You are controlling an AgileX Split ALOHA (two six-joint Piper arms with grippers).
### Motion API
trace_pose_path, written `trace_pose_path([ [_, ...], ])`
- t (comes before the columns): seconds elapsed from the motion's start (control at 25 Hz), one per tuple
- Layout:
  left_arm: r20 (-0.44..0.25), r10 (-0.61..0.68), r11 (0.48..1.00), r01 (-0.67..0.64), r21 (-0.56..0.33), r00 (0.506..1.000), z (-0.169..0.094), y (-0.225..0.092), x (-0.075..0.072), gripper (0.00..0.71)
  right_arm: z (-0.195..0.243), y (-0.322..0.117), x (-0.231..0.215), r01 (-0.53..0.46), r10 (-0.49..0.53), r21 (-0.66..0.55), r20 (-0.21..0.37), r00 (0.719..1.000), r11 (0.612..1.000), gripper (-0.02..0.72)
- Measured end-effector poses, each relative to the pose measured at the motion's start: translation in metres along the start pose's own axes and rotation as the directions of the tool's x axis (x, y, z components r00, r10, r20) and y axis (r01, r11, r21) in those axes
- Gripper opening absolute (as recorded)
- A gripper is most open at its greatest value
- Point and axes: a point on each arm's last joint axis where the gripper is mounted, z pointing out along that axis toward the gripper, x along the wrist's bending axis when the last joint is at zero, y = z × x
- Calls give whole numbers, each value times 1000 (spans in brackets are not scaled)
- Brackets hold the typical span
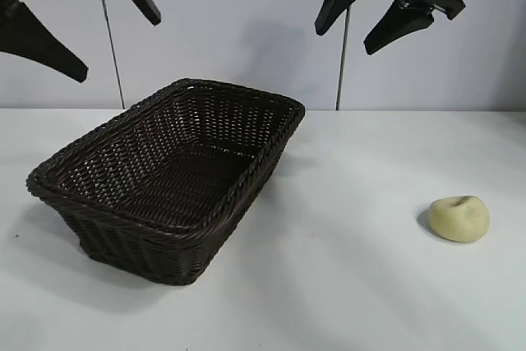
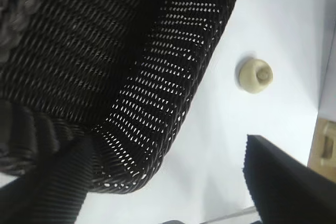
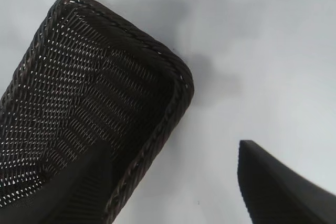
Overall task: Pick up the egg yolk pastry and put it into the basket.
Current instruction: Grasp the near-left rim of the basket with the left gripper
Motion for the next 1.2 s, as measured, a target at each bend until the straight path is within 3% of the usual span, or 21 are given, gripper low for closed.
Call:
trace_pose_path([
  [0.12,-51,-82,997,81,-20,995,-5,-5,7,574,0,0,0,0,0,2,0,1000,1000,495],
  [0.36,-147,-259,966,260,-11,955,11,-31,38,574,0,-1,0,0,0,8,-1,1000,1000,495],
  [0.72,-127,-524,851,524,-36,842,41,-61,71,574,0,-1,-1,7,-7,10,8,1000,1000,495],
  [0.8,-117,-530,848,529,-43,840,46,-66,71,574,0,-1,-1,10,-10,10,11,1000,1000,495],
  [1.08,-40,-535,843,531,-84,844,62,-79,49,574,0,-1,-1,11,-12,13,13,1000,1000,495],
  [1.2,-64,-546,836,538,-103,836,70,-79,52,574,0,-3,-1,11,-12,28,12,1000,1000,495],
])
